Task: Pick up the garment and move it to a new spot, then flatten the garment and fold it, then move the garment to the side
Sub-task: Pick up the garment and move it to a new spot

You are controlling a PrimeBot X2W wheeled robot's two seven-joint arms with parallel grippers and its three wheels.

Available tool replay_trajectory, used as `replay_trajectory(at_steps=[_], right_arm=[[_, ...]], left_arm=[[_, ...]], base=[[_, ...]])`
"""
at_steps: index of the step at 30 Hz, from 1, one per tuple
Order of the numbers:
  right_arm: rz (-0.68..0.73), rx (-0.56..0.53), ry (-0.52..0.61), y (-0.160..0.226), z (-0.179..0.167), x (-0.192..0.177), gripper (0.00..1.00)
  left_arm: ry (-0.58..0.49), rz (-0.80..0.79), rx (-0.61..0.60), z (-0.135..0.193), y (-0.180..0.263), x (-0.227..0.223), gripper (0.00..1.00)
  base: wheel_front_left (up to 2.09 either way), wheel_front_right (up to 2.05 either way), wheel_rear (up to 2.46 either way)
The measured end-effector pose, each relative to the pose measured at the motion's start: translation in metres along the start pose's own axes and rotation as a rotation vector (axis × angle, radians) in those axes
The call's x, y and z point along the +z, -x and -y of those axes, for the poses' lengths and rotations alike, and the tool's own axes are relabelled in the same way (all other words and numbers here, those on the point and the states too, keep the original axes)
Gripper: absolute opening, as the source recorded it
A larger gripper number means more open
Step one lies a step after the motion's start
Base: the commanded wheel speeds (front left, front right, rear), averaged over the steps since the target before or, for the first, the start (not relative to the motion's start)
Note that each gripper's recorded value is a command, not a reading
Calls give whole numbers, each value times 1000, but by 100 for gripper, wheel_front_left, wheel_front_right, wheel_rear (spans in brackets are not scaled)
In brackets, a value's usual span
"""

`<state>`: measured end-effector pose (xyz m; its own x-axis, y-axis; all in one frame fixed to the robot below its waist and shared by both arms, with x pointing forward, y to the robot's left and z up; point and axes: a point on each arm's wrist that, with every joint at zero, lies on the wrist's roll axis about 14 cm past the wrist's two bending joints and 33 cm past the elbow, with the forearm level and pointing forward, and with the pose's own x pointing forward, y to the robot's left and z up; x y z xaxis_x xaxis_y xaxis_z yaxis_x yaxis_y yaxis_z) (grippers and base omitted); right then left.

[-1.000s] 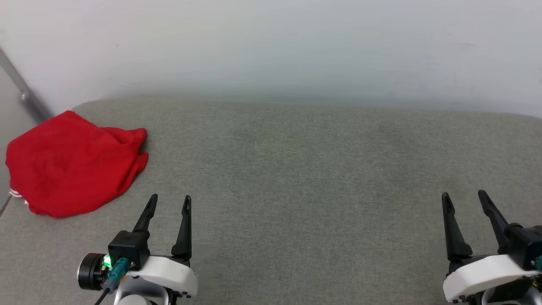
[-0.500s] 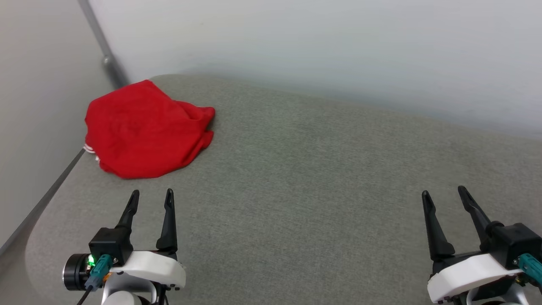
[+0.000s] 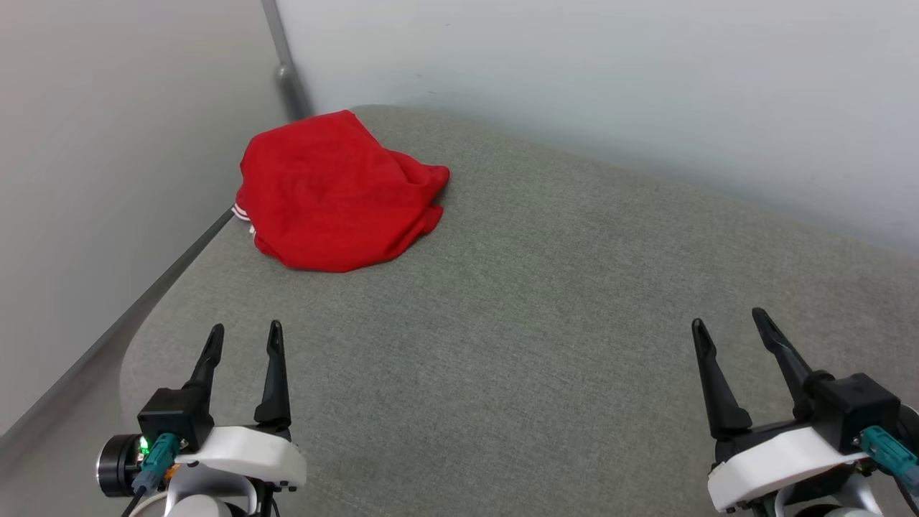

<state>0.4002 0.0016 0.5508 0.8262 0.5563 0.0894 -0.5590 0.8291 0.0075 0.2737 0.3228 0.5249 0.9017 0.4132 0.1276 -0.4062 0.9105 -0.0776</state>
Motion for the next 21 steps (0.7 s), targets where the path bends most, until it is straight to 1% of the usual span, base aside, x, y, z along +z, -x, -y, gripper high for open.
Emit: replay_trajectory(at_steps=[7, 13, 16, 21], right_arm=[[8, 19, -2, -6, -5, 2, 100], [11, 8, -4, -6, -2, 3, 100], [10, -6, -6, -6, 4, 2, 100], [13, -36, -6, -11, 17, 3, 100]], left_arm=[[-2, -5, 18, -6, 4, -1, 100], [-6, -16, 13, -5, -2, -4, 100], [-10, -19, -3, -2, -19, 1, 100], [-7, -20, -26, 3, -69, 22, 100]], base=[[0, 0, 0], [0, 0, 0], [0, 0, 0], [0, 0, 0]])
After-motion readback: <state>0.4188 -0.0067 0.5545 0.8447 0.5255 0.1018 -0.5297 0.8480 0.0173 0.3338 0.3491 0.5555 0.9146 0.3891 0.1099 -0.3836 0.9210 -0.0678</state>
